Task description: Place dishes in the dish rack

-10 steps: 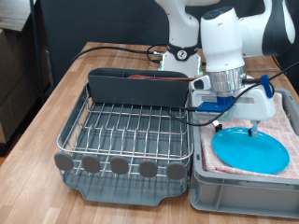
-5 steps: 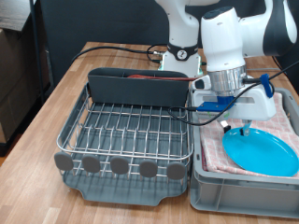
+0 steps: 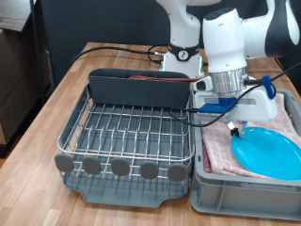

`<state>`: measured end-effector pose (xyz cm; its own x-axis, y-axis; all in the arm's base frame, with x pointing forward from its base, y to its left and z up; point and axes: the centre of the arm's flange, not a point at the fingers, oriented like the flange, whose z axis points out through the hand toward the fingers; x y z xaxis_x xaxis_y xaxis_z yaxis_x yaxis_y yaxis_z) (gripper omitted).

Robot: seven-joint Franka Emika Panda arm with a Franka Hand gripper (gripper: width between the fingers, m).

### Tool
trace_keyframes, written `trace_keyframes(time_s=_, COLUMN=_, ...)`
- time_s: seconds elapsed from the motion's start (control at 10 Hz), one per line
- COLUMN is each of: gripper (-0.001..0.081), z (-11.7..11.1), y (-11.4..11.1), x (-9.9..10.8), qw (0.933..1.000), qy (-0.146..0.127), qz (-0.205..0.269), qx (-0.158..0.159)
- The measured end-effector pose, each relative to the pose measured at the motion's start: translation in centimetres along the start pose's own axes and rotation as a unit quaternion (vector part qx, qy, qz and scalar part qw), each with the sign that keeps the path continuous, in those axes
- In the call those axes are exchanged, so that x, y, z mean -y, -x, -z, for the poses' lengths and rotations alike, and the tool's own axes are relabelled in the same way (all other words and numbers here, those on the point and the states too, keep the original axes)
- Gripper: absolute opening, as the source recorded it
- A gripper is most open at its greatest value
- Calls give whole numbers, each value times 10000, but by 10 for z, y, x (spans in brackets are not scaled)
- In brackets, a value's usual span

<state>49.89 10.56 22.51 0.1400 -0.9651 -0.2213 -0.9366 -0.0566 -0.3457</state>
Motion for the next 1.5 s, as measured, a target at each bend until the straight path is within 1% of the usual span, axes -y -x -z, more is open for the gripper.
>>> trace_keyframes(time_s=0.3, gripper=34, z=6, y=-3, x=5, qw=9998, qy=-16, qz=152, qx=-90)
trace_keyframes(time_s=0.7, gripper=23, z=26, y=0, x=20, qw=9991, qy=74, qz=314, qx=-285)
trace_keyframes(time_s=1.1, gripper=20, z=62, y=4, x=34, qw=9960, qy=361, qz=458, qx=-676)
trace_keyframes(time_s=1.3, gripper=20, z=80, y=4, x=37, qw=9938, qy=524, qz=621, qx=-764)
trace_keyframes(time_s=1.5, gripper=20, z=98, y=5, x=40, qw=9913, qy=628, qz=815, qx=-820)
